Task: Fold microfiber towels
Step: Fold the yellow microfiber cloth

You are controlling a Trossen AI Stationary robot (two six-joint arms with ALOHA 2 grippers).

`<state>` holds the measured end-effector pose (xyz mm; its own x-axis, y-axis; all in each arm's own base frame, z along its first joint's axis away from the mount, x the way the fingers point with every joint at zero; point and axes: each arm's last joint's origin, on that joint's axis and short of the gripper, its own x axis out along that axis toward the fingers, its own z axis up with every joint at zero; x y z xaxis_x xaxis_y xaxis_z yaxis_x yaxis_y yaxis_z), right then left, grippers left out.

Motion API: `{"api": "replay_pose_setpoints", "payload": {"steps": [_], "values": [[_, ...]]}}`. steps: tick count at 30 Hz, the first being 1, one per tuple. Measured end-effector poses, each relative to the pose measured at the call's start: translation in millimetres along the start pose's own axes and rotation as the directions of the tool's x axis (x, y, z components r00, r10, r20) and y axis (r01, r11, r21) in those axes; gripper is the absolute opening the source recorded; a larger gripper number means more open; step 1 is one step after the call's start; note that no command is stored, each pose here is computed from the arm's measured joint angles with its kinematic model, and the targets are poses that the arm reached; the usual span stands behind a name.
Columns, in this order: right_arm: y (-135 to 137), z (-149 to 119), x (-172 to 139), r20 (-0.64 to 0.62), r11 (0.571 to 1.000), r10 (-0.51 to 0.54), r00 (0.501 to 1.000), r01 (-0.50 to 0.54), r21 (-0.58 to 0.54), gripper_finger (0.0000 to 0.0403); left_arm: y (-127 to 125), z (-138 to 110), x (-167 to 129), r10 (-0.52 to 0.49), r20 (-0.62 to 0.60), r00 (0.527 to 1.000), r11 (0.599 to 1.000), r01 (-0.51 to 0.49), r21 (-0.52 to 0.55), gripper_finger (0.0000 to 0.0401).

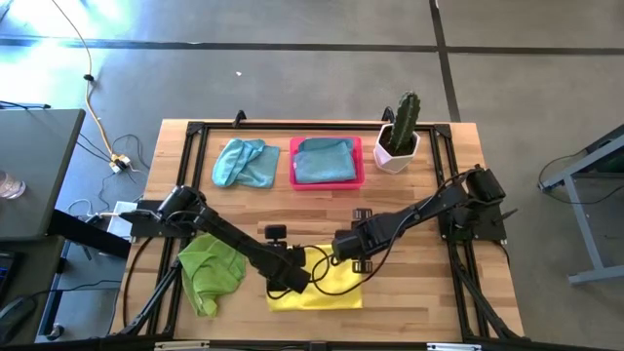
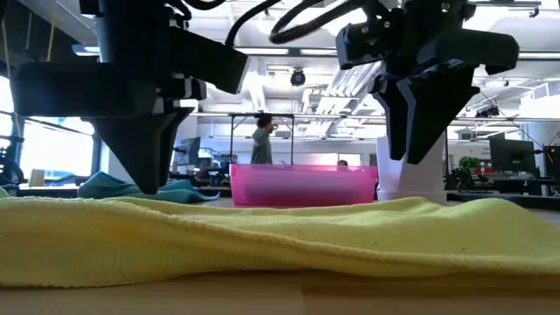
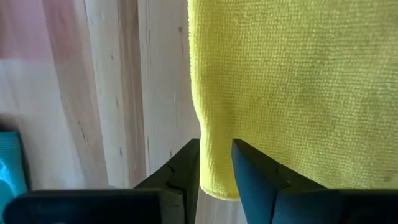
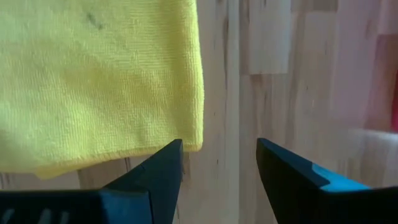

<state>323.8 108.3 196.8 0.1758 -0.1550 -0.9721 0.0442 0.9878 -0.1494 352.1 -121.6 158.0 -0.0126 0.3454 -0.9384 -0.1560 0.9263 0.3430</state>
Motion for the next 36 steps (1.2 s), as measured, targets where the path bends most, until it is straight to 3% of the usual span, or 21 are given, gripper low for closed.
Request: {"api": "replay_pose_setpoints", "payload": {"steps": [9,20,27,29,32,36], "values": [[0.4,-0.5,0.0,-0.011,0.987,0.022,1.0,-0.02,0.161,0.0197,3.4,-4.0,0.1,0.029,-0.043,0.999,0.999,-0.029,0.016,0.0085],[-1.0,-4.5,-0.1,-0.053,0.988,0.007,0.999,0.002,0.155,0.0197,6.4,-6.3,0.0,0.078,-0.054,0.996,0.997,-0.076,0.033,0.0085],[-1.0,-6.4,-0.2,-0.078,0.989,0.022,0.997,-0.01,0.147,0.0197,6.6,-5.9,0.1,0.078,-0.051,0.996,0.989,-0.071,0.129,0.0091],[-1.1,-7.4,-0.3,-0.097,0.988,0.044,0.994,-0.03,0.149,0.0197,5.6,-4.1,0.2,0.071,-0.031,0.997,0.982,-0.065,0.177,0.0093],[-2.9,-13.5,-3.8,-0.18,0.992,0.057,0.982,-0.034,0.124,0.0197,5.3,-4.9,-7.7,0.135,0.051,0.99,0.971,-0.143,0.193,0.0091],[-6.9,-23.7,-13.2,-0.266,0.999,0.031,0.964,-0.018,0.05,0.0197,8.5,-12.7,-43.0,0.141,0.188,0.972,0.977,-0.167,0.132,0.0081]]}}
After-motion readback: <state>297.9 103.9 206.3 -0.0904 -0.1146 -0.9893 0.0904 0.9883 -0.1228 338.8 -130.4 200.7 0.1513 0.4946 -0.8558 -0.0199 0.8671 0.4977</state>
